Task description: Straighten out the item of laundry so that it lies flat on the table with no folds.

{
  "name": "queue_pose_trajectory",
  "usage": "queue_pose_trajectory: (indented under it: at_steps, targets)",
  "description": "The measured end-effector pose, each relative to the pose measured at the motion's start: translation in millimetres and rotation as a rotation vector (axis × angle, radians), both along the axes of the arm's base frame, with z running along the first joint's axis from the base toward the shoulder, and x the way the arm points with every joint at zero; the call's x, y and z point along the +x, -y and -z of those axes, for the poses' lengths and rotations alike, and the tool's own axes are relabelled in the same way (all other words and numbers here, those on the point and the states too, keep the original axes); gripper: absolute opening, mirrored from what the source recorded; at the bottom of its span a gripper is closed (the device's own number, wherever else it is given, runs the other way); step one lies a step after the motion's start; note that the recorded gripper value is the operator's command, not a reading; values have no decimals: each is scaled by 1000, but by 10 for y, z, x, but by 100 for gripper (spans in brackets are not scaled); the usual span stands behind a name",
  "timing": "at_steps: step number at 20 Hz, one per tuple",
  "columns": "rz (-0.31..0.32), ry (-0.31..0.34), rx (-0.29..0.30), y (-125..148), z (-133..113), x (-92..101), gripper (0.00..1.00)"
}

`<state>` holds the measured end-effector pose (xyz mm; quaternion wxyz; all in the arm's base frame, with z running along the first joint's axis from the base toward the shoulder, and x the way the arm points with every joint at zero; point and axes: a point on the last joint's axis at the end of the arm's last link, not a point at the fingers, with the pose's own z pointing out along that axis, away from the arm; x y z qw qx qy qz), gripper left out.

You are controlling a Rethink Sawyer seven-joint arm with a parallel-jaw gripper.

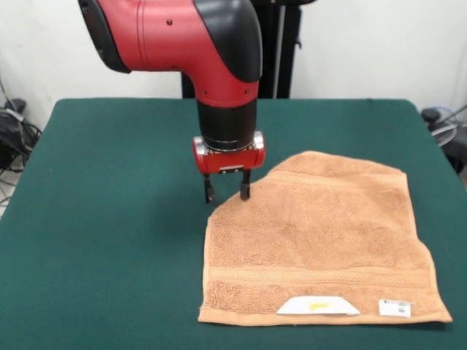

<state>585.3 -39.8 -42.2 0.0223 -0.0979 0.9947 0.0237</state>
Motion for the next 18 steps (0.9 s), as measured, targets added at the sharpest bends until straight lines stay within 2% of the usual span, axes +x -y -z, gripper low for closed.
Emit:
queue_pose_trajectory:
  at_steps: [18]
  targets:
    - [38, 65, 22, -4, 102, -30, 100]
